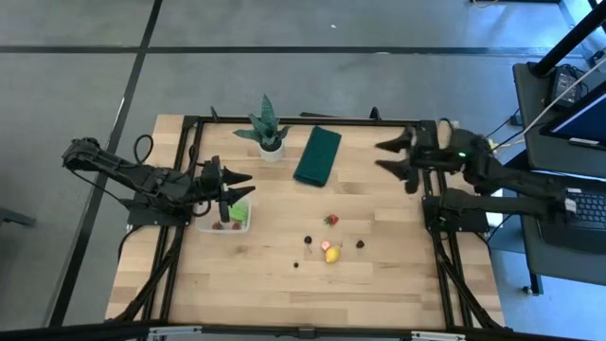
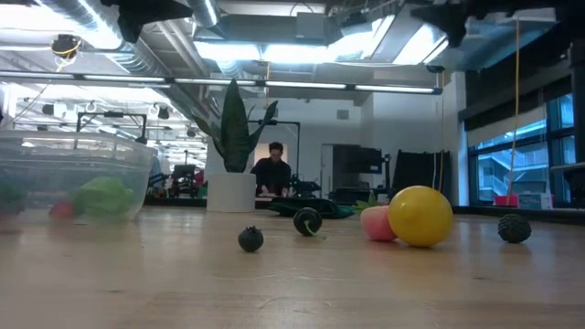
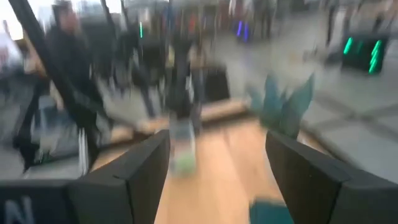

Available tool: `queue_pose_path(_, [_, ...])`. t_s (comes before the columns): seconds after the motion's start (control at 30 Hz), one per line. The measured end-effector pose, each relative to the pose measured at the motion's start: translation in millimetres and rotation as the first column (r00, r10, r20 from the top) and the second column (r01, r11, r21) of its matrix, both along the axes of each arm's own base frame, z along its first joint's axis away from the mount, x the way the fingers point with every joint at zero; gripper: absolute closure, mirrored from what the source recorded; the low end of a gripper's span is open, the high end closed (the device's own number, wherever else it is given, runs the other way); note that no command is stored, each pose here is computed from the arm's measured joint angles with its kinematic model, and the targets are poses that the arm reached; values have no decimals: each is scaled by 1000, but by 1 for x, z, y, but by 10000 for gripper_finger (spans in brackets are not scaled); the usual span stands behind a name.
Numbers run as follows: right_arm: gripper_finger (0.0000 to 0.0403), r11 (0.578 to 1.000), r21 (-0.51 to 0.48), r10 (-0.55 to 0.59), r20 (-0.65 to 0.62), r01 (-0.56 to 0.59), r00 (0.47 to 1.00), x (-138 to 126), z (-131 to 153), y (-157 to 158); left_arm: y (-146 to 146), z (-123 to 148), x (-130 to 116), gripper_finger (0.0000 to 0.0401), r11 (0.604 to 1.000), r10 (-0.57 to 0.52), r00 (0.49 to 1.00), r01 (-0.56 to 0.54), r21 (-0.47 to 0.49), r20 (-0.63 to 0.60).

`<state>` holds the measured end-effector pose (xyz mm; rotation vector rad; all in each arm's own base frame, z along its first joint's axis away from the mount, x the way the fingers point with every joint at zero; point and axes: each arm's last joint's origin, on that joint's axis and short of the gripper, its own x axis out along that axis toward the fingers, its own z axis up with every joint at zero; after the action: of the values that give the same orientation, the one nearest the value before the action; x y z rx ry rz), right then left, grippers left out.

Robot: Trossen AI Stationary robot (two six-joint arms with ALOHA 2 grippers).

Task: Pick and placing Produce into tupperware
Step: Put the strawberry into the transparent bin

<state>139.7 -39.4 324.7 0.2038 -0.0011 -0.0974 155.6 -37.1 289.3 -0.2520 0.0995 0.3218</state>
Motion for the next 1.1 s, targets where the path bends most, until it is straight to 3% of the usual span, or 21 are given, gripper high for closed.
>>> queue_pose_path(0.13, [136, 997, -7, 68, -196, -70, 978, 28, -1, 1, 0, 0, 0, 254, 1000, 0, 1000, 0, 0, 0])
queue_pose_path(0.3, [136, 971, -107, 171, -312, -214, 934, 64, 0, 13, 0, 0, 0, 256, 1000, -1, 1000, 1, 8, -4])
queue_pose_path(0.47, [136, 956, -153, 159, -438, -248, 885, 93, -6, 24, 0, -1, 0, 250, 1000, -1, 1000, 1, 13, -14])
queue_pose_path(0.67, [136, 959, -97, 159, -591, -266, 791, 119, -36, 32, 0, -3, 0, 252, 1000, -1, 1000, 2, 18, -30])
queue_pose_path(0.9, [136, 956, -27, 199, -671, -291, 714, 140, -65, 45, 0, -5, -1, 262, 1000, -1, 999, 2, 26, -53])
queue_pose_path(1.1, [136, 932, -27, 228, -734, -362, 640, 148, -85, 59, 0, -7, -1, 269, 999, -1, 997, 3, 34, -75])
